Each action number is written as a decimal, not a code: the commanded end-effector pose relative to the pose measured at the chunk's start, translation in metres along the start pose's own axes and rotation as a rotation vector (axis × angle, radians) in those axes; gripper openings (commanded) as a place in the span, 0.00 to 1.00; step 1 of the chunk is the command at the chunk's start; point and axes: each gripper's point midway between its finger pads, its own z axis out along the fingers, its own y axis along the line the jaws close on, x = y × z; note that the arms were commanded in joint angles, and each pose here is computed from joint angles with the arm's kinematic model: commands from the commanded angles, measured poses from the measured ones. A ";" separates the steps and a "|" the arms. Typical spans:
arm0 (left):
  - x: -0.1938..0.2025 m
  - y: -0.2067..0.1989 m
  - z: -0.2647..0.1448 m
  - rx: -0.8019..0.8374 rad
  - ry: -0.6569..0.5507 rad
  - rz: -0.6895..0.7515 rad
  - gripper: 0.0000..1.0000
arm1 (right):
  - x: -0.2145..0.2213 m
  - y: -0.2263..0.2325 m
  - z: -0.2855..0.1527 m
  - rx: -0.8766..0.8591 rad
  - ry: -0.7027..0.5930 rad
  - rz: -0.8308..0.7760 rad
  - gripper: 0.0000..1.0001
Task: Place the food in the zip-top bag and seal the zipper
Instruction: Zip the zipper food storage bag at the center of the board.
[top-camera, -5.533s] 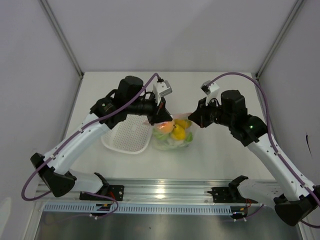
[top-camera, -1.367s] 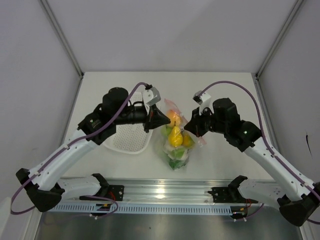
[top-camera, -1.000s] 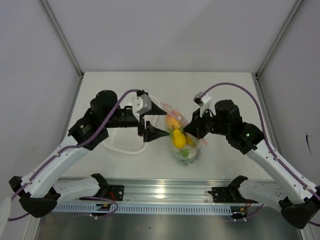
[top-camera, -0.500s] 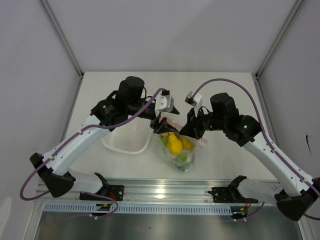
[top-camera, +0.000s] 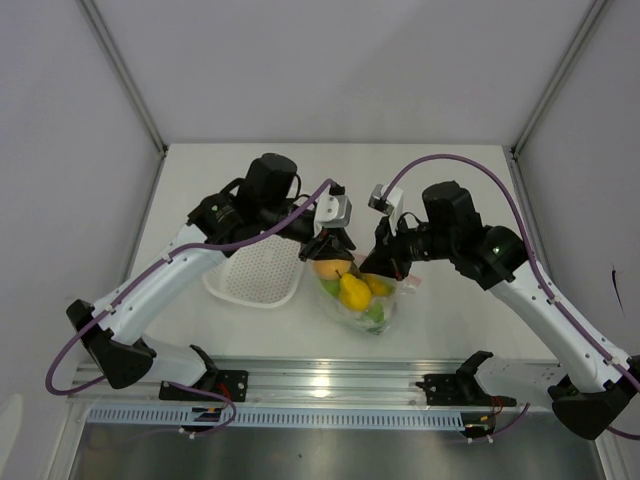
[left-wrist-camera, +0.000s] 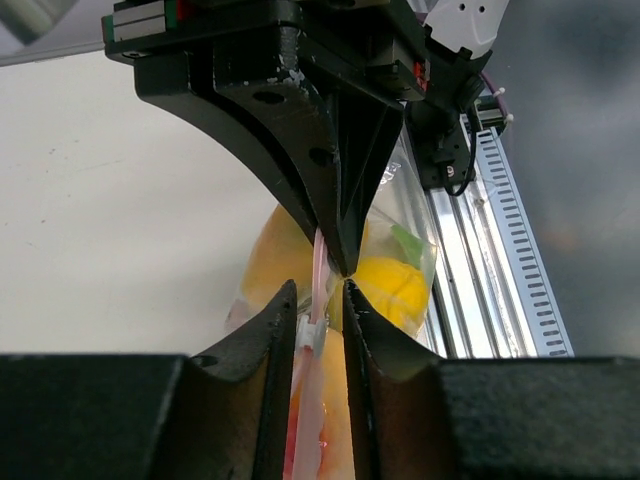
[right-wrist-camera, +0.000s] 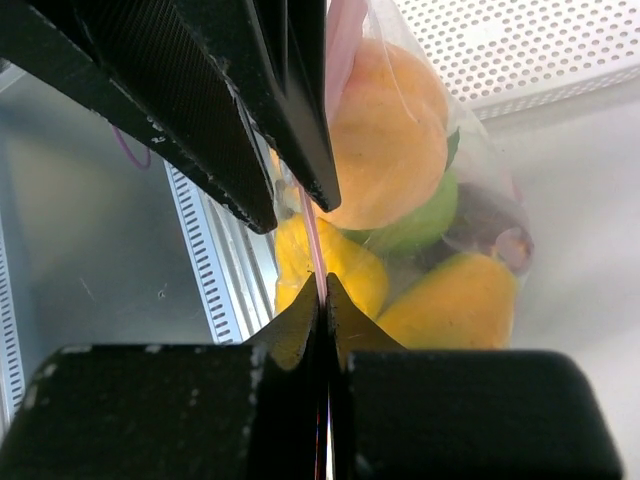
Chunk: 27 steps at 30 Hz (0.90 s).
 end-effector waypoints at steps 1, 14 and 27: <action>-0.002 -0.004 -0.003 0.011 -0.004 -0.001 0.26 | -0.026 0.012 -0.010 -0.029 -0.083 -0.083 0.00; 0.010 0.003 0.000 -0.020 0.027 -0.013 0.62 | -0.024 0.016 -0.016 -0.040 -0.088 -0.089 0.00; 0.008 0.005 -0.004 0.002 0.005 -0.036 0.27 | -0.024 0.017 -0.015 -0.048 -0.089 -0.086 0.00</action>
